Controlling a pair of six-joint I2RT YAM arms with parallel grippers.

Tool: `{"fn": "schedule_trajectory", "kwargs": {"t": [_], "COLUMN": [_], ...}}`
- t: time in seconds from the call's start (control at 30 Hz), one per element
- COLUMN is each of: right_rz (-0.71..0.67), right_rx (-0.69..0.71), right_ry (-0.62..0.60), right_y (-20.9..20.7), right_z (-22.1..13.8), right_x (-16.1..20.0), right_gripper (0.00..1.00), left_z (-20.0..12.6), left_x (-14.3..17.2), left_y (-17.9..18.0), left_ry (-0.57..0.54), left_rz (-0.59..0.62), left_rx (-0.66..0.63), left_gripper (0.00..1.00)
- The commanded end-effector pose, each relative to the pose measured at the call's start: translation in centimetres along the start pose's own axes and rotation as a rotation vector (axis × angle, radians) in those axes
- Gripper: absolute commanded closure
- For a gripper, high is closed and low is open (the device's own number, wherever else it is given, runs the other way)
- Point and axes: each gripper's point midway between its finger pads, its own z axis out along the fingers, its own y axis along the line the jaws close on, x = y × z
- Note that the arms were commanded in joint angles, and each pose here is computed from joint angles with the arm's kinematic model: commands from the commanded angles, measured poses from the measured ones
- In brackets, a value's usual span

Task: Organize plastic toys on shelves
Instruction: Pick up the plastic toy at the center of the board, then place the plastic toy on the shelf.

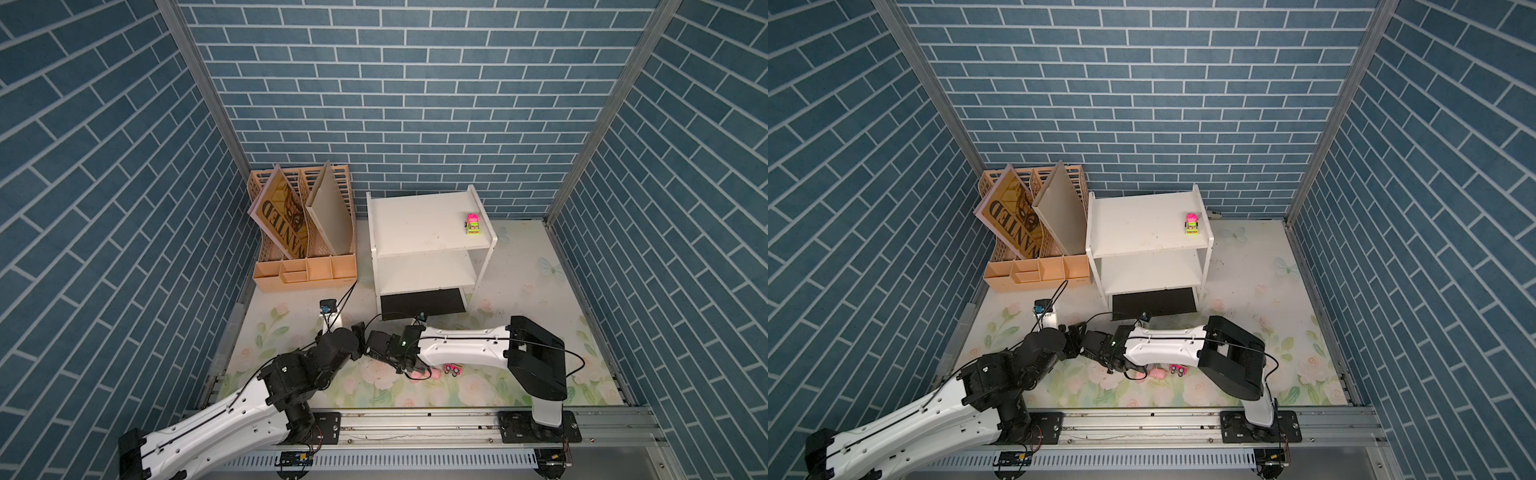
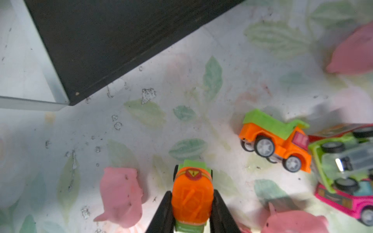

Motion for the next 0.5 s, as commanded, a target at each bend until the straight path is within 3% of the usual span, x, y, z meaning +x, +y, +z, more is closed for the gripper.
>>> {"fn": "schedule_trajectory", "kwargs": {"t": [0.0, 0.23, 0.47], "right_rz": [-0.115, -0.377, -0.522], "right_rx": [-0.057, -0.261, -0.313], "right_ry": [-0.073, -0.162, -0.328], "right_y": [0.5, -0.9, -1.8], "right_z": [-4.2, -14.6, -25.1], "right_x": [-2.7, -7.9, -15.8], "right_gripper": [0.81, 0.85, 0.84], "left_z": [0.4, 0.9, 1.8], "left_x": [0.6, 0.5, 0.9], "left_y": [-0.4, -1.3, -2.2], "left_ry": [0.024, 0.027, 0.046], "left_rz": [0.025, 0.037, 0.048], "left_rx": [0.012, 0.028, 0.032], "left_gripper": [0.36, 0.36, 0.36]}}
